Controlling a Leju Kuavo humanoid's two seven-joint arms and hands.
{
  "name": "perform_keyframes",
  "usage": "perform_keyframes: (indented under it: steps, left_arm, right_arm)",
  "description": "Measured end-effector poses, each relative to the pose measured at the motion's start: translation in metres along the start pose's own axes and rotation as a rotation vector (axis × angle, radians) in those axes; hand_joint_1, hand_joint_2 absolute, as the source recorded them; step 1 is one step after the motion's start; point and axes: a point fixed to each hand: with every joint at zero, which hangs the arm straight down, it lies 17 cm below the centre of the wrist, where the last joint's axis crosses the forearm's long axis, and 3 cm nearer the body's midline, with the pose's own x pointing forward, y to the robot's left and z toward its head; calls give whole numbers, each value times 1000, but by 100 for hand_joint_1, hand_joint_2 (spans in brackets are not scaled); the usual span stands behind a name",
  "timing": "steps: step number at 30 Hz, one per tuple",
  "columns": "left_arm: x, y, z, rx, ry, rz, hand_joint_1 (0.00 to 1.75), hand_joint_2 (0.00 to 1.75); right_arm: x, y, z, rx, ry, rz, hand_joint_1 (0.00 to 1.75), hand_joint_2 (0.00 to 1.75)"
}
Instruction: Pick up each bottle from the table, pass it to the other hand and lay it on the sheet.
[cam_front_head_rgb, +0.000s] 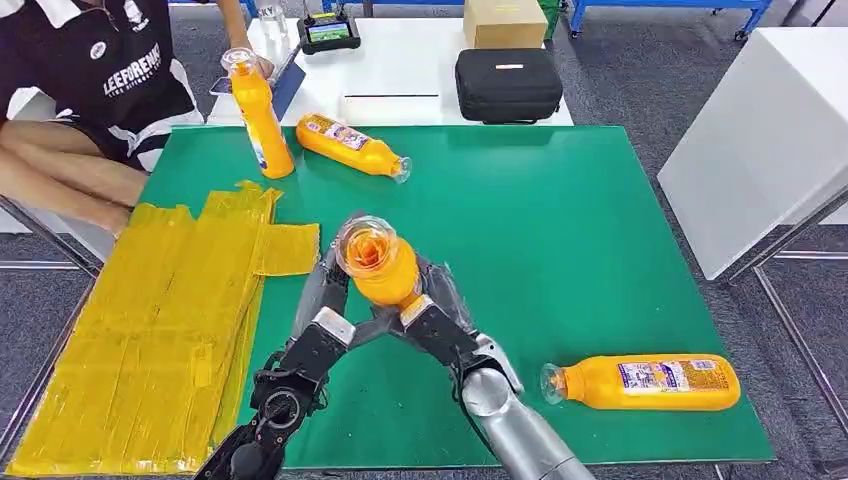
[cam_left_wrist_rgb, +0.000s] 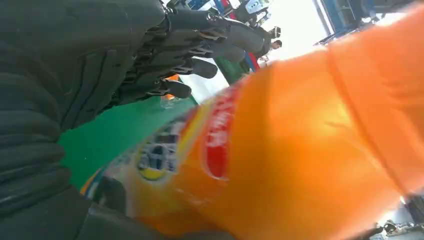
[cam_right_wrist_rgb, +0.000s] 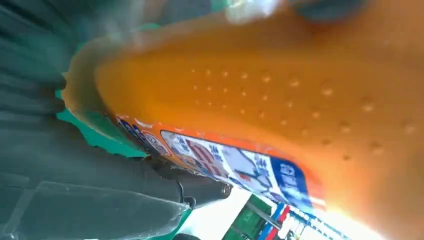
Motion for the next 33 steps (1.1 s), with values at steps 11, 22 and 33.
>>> perform_keyframes:
  steps: [11, 22, 33]
  left_arm:
    - [3, 1, -2, 7, 0, 33, 0, 175]
    - [3, -1, -1, -5, 18, 127, 0, 175]
    - [1, 2, -1, 3, 26, 140, 175, 175]
  right_arm:
    - [-11, 25, 1, 65, 34, 15, 175, 175]
    - [-11, 31, 0, 84, 22, 29, 175, 175]
    - [-8, 35, -1, 94, 11, 36, 175, 175]
